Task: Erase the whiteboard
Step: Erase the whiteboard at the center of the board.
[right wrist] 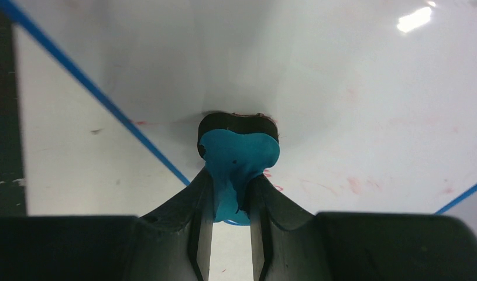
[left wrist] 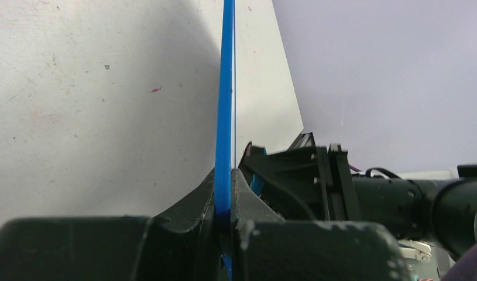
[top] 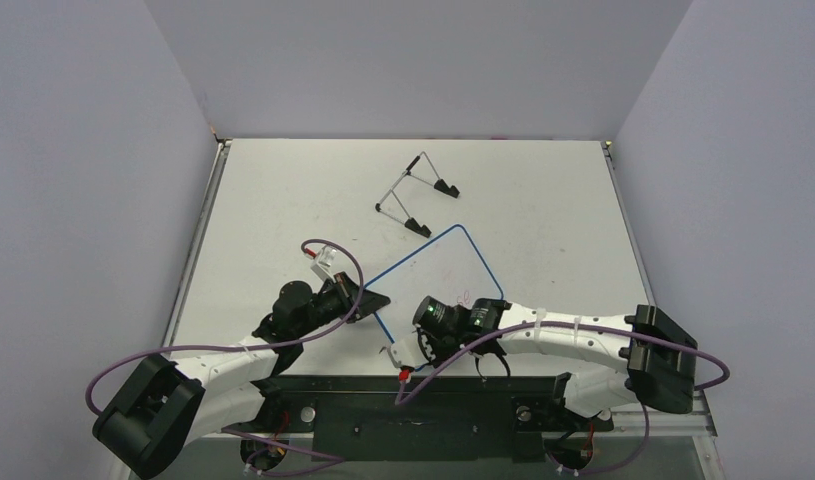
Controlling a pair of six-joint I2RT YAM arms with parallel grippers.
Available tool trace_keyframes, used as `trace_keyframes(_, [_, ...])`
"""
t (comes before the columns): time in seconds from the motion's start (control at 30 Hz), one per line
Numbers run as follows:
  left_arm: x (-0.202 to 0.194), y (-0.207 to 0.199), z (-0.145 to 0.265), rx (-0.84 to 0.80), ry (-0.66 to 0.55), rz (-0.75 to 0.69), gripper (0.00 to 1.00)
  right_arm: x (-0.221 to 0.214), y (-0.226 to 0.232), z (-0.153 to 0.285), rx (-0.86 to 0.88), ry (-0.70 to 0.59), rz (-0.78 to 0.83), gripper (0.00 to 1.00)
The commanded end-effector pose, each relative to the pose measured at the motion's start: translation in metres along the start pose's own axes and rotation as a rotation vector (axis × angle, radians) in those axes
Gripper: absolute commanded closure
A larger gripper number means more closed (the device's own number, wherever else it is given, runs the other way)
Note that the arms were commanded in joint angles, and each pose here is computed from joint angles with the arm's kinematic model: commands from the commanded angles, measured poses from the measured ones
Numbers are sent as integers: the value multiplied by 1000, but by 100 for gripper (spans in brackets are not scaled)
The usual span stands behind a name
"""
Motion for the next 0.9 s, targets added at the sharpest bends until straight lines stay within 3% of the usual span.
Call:
trace_keyframes(0.0, [13,-30,-1,-139,-41,-39,100,19,12,5,26,-71,80,100])
trace_keyframes(0.3, [14,-32,0,-142,-38,-41,100,-19,-56,9,-146,2,-180,100])
trace_keyframes(0.4, [13,-32,0,-142,-36,-43,100,-19,-47,3,-113,-3,-165,100])
trace_keyframes(0.67, [12,-29,-2,-143,-26,-50,100,20,15,1,48,-88,93,100])
trace_keyframes(0.87, [11,-30,-1,-153,-23,-45,100,11,-19,3,-54,-74,-72,100])
Point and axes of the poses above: each gripper's point midway between its finger pads, its own z axis back along the fingers, its own y axis along the line the jaws close on, x = y × z, the point moved 6 cm from there along z, back along the fingers, and after that the axes turned 4 degrees about z, right-handed, at the moved point
